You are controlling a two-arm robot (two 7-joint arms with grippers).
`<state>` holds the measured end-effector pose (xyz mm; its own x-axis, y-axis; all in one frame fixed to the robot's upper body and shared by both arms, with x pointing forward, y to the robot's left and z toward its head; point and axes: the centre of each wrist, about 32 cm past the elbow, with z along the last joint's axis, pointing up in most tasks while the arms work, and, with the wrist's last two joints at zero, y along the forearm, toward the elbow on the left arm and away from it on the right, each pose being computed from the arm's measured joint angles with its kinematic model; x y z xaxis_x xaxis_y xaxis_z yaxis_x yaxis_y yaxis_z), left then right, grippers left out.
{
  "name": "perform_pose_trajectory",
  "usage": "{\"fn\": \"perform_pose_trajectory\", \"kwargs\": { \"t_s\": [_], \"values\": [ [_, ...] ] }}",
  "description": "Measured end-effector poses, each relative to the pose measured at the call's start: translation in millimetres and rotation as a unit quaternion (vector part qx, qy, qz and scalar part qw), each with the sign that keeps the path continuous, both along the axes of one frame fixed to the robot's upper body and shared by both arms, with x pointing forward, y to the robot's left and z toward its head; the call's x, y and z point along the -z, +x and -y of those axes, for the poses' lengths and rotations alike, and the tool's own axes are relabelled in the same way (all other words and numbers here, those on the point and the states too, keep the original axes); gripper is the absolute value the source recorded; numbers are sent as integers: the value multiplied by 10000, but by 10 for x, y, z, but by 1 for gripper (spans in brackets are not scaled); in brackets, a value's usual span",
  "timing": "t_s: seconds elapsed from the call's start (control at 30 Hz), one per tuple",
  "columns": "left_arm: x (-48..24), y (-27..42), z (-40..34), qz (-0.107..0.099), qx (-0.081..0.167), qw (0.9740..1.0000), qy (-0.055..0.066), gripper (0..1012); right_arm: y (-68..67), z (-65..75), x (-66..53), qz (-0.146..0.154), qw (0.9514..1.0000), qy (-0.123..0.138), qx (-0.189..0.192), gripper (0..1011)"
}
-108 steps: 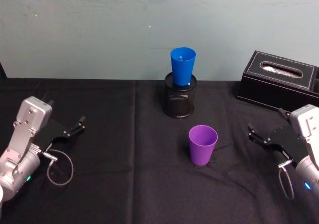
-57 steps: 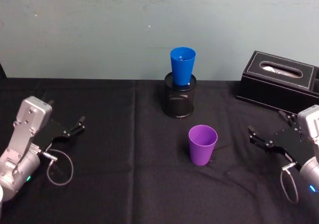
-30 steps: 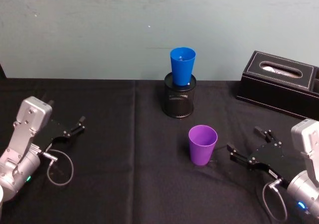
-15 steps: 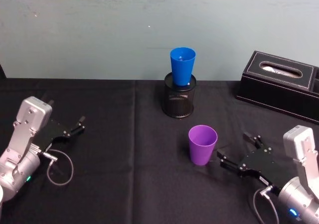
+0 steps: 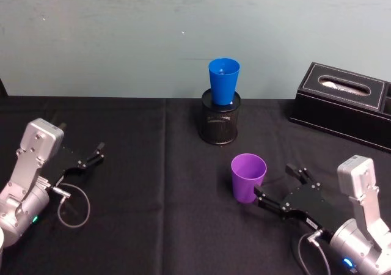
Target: Pick up one cup with a gripper and tap it against the other cup.
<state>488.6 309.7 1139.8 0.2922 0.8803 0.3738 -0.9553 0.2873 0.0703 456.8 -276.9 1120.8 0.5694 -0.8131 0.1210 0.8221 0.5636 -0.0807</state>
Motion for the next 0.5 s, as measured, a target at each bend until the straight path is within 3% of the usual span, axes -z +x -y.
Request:
{"fn": "perform_pose_trajectory", "kwargs": {
  "t_s": [0.5],
  "values": [
    [0, 0, 0, 0, 0, 10000, 0, 1012, 73, -129, 54, -37, 9998, 98, -172, 1004]
  ]
}}
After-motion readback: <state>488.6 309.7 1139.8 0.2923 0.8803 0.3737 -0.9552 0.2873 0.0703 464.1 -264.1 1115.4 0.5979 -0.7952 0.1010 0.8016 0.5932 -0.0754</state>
